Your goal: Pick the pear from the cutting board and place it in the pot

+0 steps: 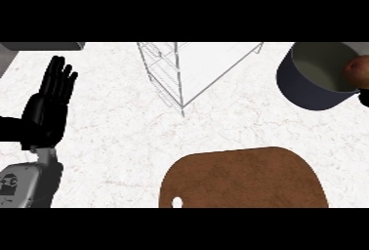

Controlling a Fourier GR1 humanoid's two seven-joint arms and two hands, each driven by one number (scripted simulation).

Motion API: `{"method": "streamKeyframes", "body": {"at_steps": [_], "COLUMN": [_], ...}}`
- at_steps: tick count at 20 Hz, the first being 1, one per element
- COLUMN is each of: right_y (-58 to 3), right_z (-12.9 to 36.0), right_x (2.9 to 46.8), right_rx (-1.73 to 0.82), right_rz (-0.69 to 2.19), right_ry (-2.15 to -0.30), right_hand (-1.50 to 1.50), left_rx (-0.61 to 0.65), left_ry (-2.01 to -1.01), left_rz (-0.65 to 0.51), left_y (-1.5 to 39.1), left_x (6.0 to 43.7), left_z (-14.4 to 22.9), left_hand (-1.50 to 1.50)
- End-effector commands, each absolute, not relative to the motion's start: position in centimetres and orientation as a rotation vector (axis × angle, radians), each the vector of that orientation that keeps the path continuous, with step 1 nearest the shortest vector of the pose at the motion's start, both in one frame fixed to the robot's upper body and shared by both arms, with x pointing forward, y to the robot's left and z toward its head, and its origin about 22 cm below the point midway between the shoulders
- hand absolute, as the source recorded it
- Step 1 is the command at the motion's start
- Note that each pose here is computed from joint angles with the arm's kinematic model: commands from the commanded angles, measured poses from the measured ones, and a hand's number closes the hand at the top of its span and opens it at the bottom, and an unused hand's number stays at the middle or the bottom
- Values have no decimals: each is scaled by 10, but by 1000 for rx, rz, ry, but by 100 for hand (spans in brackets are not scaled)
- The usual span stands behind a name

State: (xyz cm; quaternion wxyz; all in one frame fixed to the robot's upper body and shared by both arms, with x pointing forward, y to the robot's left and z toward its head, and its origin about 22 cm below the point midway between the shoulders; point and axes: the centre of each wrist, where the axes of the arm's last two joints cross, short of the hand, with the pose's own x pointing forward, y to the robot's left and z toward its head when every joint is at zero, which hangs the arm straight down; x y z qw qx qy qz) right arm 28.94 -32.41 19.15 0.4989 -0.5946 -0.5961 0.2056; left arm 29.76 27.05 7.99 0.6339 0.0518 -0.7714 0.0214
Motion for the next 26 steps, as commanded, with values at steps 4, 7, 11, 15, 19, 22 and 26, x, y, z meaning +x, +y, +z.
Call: {"method": "streamKeyframes", "body": {"at_steps": [4,7,11,15,19,22,26], "right_y": [-424,-432,-441,-456,-475,-470,-477], "right_z": [168,164,137,125,101,106,85], "right_x": [294,321,327,347,342,352,346], "right_rx": [-1427,-1383,-1403,-1404,-1279,-1095,-993], "right_rz": [459,493,533,498,537,443,545], "right_ry": [-1435,-1437,-1424,-1405,-1262,-1243,-1301], "right_hand": [150,150,150,150,150,-150,-150], "left_rx": [95,95,106,81,80,70,64], "left_ry": [-1759,-1777,-1777,-1752,-1769,-1754,-1772], "left_rz": [51,49,48,44,13,45,40], "left_y": [279,269,268,275,270,267,261], "left_x": [292,295,298,302,303,305,312], "left_z": [85,74,86,77,81,70,81], "left_hand": [0,0,0,0,0,0,0]}}
